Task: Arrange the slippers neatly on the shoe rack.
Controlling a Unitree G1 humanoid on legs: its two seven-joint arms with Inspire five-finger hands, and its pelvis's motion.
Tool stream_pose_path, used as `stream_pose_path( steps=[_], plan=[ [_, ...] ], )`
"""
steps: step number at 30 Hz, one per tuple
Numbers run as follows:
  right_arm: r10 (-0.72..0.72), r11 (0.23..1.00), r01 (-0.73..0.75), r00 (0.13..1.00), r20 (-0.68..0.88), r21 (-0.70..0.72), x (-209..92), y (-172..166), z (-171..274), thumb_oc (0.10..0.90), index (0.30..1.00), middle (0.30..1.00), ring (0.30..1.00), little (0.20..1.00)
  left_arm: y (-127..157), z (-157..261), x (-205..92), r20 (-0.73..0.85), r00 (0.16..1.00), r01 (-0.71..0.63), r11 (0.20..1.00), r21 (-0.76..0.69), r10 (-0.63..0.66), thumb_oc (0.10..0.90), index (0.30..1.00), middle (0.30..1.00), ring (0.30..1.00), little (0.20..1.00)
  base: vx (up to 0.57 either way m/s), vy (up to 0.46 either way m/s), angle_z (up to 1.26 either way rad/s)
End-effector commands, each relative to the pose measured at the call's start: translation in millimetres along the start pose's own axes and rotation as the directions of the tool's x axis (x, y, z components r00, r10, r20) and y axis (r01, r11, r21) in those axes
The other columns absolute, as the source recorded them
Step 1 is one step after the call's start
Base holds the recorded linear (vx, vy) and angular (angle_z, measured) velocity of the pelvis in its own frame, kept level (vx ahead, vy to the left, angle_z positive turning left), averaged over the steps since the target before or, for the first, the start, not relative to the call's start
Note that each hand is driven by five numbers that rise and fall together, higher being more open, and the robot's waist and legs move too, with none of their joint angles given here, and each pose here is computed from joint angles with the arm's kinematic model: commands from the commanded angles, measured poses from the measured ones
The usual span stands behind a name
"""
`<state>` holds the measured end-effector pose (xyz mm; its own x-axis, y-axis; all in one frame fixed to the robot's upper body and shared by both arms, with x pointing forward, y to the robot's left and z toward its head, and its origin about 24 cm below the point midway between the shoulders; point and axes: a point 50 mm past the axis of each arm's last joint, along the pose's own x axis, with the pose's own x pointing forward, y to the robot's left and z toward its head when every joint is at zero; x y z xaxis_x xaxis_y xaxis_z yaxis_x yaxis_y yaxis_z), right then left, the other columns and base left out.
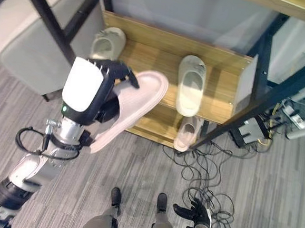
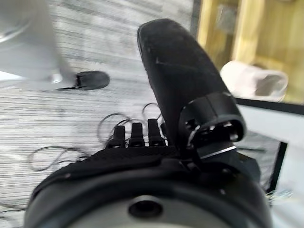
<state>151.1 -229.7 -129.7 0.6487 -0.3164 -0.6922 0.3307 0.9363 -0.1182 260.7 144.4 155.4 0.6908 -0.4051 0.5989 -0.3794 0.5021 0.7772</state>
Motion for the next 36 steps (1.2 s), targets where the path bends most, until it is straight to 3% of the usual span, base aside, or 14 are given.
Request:
stream_pose_path(
  steps=[1, 4, 5, 7, 9, 10, 11, 12, 15, 17, 22, 29, 36],
  plan=[
    [-0.006, 0.998, 0.001, 0.998, -0.068, -0.069, -5.8, -12.7, -19.7, 0.8, 0.9, 0.9, 0.9, 0.9, 3.9, 20.4, 18.8, 0.113, 0.991, -0.056, 0.991, -0.121, 0.07, 0.4, 0.3, 0.3, 0.3, 0.3, -0.05, -0.044, 0.06],
    [-0.009, 0.996, 0.007, 1.0, -0.028, -0.086, -2.2, -8.4, -9.2, 0.8, 0.9, 0.9, 0.9, 0.9, -10.7, 23.4, 3.6, 0.101, 0.994, 0.05, 0.981, -0.19, -0.031, 0.4, 0.3, 0.3, 0.3, 0.3, -0.03, -0.078, 0.04],
    [0.101, 0.885, 0.079, 0.929, 0.355, -0.459, -6.3, -9.4, 62.8, 0.8, 0.9, 0.9, 0.9, 0.9, -22.2, 15.8, -20.5, 0.033, 0.995, 0.099, 0.971, -0.218, -0.094, 0.4, 0.3, 0.3, 0.3, 0.3, -0.07, -0.088, 0.01],
    [0.222, 0.86, 0.098, 0.812, 0.541, -0.5, -20.6, 13.3, 110.5, 0.8, 0.9, 0.9, 0.9, 0.9, -32.6, 17.4, -25.4, 0.027, 0.988, 0.155, 0.967, -0.202, -0.153, 0.4, 0.3, 0.3, 0.3, 0.3, -0.06, -0.111, -0.31],
    [0.252, 0.859, 0.12, 0.747, 0.615, -0.498, -29.9, 23.2, 127.3, 0.8, 0.9, 0.9, 0.9, 0.9, -43.5, 23.4, -23.8, 0.065, 0.978, 0.208, 0.959, -0.19, -0.2, 0.4, 0.3, 0.3, 0.3, 0.3, -0.06, -0.196, -0.9],
    [0.286, 0.887, -0.075, 0.864, 0.414, -0.455, -29.8, 24.3, 79.5, 0.8, 0.9, 0.9, 0.9, 0.9, -35.9, 20.9, -15.6, 0.077, 0.98, 0.195, 0.969, -0.155, -0.185, 0.4, 0.3, 0.3, 0.3, 0.3, -0.03, -0.39, -1.04],
    [0.072, 0.965, -0.031, 0.986, 0.149, -0.26, -37.3, -23.5, -6.8, 0.8, 0.9, 0.9, 0.9, 0.9, -53.1, 13.3, -19.7, 0.032, 0.968, 0.25, 0.952, -0.178, -0.248, 0.4, 0.3, 0.3, 0.3, 0.3, -0.01, -0.419, -0.68],
    [-0.064, 0.972, 0.059, 0.998, -0.014, -0.227, -31.0, -47.1, -37.2, 0.8, 0.9, 0.9, 0.9, 0.9, -58.4, 14.6, -16.8, 0.027, 0.968, 0.251, 0.947, -0.199, -0.25, 0.4, 0.3, 0.3, 0.3, 0.3, -0.02, -0.324, -0.16],
    [-0.063, 0.981, 0.082, 0.992, 0.11, -0.178, -18.2, -41.3, -0.1, 0.8, 0.9, 0.9, 0.9, 0.9, -52.6, 20.1, -20.4, 0.055, 0.964, 0.267, 0.931, -0.248, -0.261, 0.4, 0.3, 0.3, 0.3, 0.3, -0.05, -0.228, 0.27],
    [-0.086, 0.988, 0.09, 0.996, 0.033, -0.122, -16.0, -44.0, -12.3, 0.8, 0.9, 0.9, 0.9, 0.9, -58.7, 20.8, -14.9, 0.034, 0.968, 0.249, 0.929, -0.273, -0.249, 0.4, 0.3, 0.3, 0.3, 0.3, -0.05, -0.163, 0.1],
    [-0.128, 0.99, 0.129, 0.992, 0.024, -0.057, -5.3, -41.3, -1.3, 0.8, 0.9, 0.9, 0.9, 0.9, -69.1, 21.8, -11.8, 0.027, 0.963, 0.267, 0.926, -0.268, -0.27, 0.4, 0.3, 0.3, 0.3, 0.3, 0.11, -0.014, -0.31],
    [-0.023, 0.999, 0.027, 0.994, 0.106, -0.037, -5.9, -15.5, 14.3, 0.8, 0.9, 0.9, 0.9, 0.9, -81.5, 15.4, -9.2, 0.016, 0.947, 0.316, 0.925, -0.213, -0.32, 0.4, 0.3, 0.3, 0.3, 0.3, 0.07, 0.14, -0.34],
    [-0.034, 0.999, 0.036, 0.991, 0.126, -0.014, 4.7, -6.0, 30.8, 0.8, 0.9, 0.9, 0.9, 0.9, -84.6, 14.3, 4.8, 0.025, 0.956, 0.291, 0.94, -0.177, -0.292, 0.4, 0.3, 0.3, 0.3, 0.3, -0.05, 0.142, -0.18]
  ],
)
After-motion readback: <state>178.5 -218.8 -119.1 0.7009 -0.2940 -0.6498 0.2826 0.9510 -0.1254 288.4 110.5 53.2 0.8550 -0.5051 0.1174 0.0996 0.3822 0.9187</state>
